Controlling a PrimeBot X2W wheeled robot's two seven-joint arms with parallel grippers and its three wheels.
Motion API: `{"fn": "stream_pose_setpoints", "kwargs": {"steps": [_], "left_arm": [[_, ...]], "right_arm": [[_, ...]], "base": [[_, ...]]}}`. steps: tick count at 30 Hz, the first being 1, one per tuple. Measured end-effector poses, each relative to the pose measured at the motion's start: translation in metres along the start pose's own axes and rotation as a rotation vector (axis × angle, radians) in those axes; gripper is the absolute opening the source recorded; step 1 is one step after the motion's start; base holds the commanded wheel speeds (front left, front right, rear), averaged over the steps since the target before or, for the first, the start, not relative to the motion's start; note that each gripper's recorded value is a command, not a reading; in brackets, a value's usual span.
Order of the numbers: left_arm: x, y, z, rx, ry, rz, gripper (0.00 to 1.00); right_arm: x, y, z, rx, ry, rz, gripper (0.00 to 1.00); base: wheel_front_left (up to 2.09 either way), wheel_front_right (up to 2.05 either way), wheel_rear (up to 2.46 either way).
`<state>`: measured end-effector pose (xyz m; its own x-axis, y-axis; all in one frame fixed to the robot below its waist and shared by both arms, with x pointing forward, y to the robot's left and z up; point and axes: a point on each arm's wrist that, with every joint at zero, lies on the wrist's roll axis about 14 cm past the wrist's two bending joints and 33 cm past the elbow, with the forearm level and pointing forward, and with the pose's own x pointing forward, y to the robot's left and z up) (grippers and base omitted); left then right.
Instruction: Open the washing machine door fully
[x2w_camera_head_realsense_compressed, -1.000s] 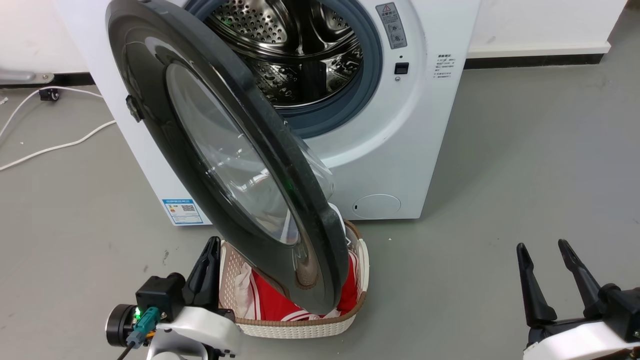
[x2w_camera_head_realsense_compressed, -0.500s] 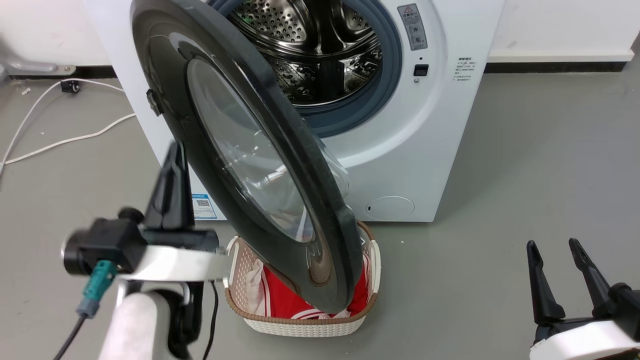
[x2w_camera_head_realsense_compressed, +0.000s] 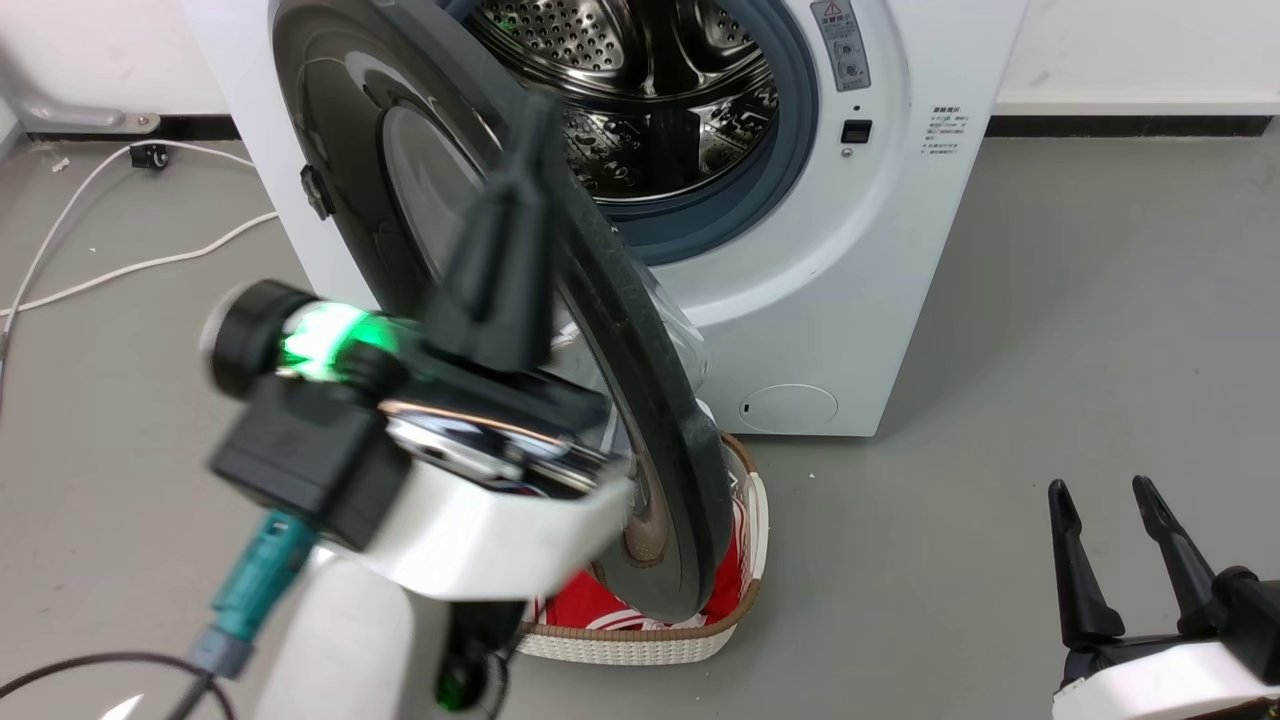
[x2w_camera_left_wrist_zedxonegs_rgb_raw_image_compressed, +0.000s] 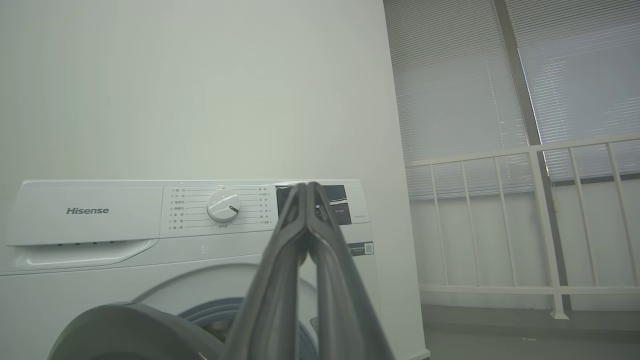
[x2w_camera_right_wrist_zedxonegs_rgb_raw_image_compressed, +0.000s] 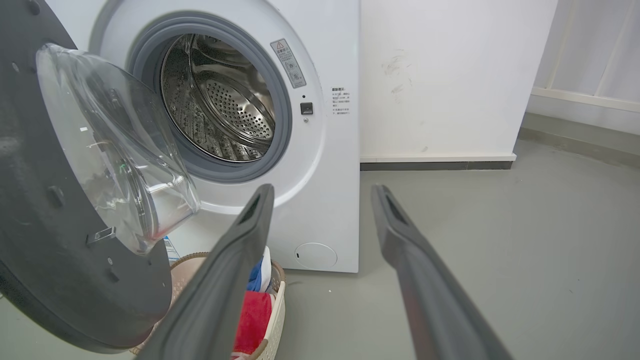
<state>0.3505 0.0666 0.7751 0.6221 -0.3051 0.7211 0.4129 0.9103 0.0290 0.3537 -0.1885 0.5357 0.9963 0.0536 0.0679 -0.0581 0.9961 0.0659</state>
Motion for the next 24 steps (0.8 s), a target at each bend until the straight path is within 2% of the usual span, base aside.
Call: {"fn": "stream_pose_setpoints", "kwargs": {"steps": [9,16,20,22,24], "left_arm": [[-0.012,-0.096,-0.031,-0.239,0.205,-0.281,0.0],[-0.066,-0.164,-0.071,-0.416,0.479,-0.459,0.0],[-0.099,-0.184,-0.094,-0.467,0.621,-0.505,0.0],[-0.106,-0.184,-0.101,-0.464,0.655,-0.505,0.0],[-0.127,-0.175,-0.126,-0.436,0.755,-0.477,0.0]], "right_arm": [[0.004,0.001,-0.007,0.006,0.018,0.0,1.0],[0.007,0.001,-0.013,0.019,0.033,-0.002,1.0],[0.009,-0.001,-0.016,0.02,0.041,-0.007,1.0],[0.009,-0.001,-0.016,0.021,0.042,-0.006,1.0],[0.011,-0.001,-0.018,0.023,0.046,-0.008,1.0]], "base": [[0.0,0.0,0.0],[0.0,0.0,0.0],[0.0,0.0,0.0],[0.0,0.0,0.0],[0.0,0.0,0.0]]}}
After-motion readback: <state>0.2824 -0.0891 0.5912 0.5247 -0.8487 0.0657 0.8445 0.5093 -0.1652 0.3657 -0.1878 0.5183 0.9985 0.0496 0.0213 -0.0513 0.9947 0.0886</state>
